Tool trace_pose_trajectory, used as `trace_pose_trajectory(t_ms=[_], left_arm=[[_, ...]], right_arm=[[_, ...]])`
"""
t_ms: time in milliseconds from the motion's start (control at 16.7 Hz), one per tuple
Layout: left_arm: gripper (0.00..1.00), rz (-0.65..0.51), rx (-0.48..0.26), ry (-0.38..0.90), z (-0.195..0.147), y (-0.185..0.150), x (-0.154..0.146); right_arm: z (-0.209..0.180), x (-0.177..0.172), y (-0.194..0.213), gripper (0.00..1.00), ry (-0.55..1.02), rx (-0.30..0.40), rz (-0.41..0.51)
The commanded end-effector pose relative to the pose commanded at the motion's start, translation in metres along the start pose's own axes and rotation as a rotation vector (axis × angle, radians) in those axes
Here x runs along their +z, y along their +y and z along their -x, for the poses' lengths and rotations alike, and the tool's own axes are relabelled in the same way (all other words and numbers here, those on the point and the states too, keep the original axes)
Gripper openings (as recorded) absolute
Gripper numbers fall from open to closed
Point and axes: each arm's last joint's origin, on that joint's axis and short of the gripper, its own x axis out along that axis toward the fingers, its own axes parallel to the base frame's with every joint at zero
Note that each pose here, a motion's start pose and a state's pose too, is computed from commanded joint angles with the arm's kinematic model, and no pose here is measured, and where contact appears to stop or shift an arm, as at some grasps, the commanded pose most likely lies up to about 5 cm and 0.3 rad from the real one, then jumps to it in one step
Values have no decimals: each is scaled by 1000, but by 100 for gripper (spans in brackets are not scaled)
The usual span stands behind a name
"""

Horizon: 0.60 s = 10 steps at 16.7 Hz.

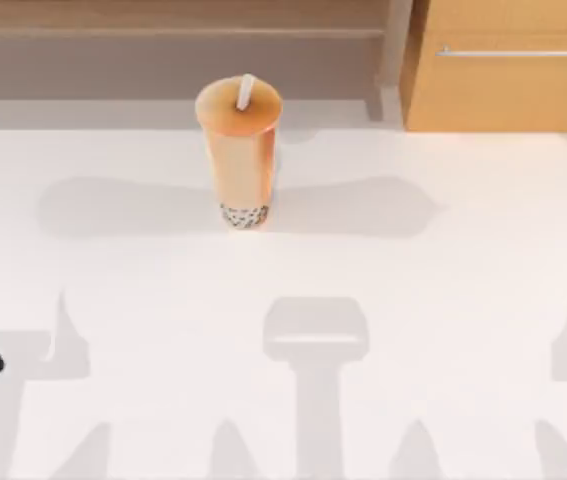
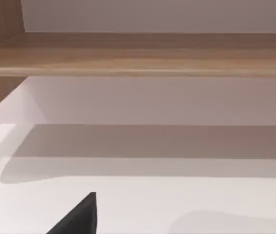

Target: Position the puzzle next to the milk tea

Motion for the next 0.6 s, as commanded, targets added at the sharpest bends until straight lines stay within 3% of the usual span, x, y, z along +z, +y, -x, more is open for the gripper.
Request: trace_pose_trajectory(t_ms=[300,600], left_arm=[[100,-1,3,0,-1,1,16],[100,1,17,2,-18,8,86]], right_arm=[[0,0,0,100,0,0,0],[0,0,0,100,0,0,0]])
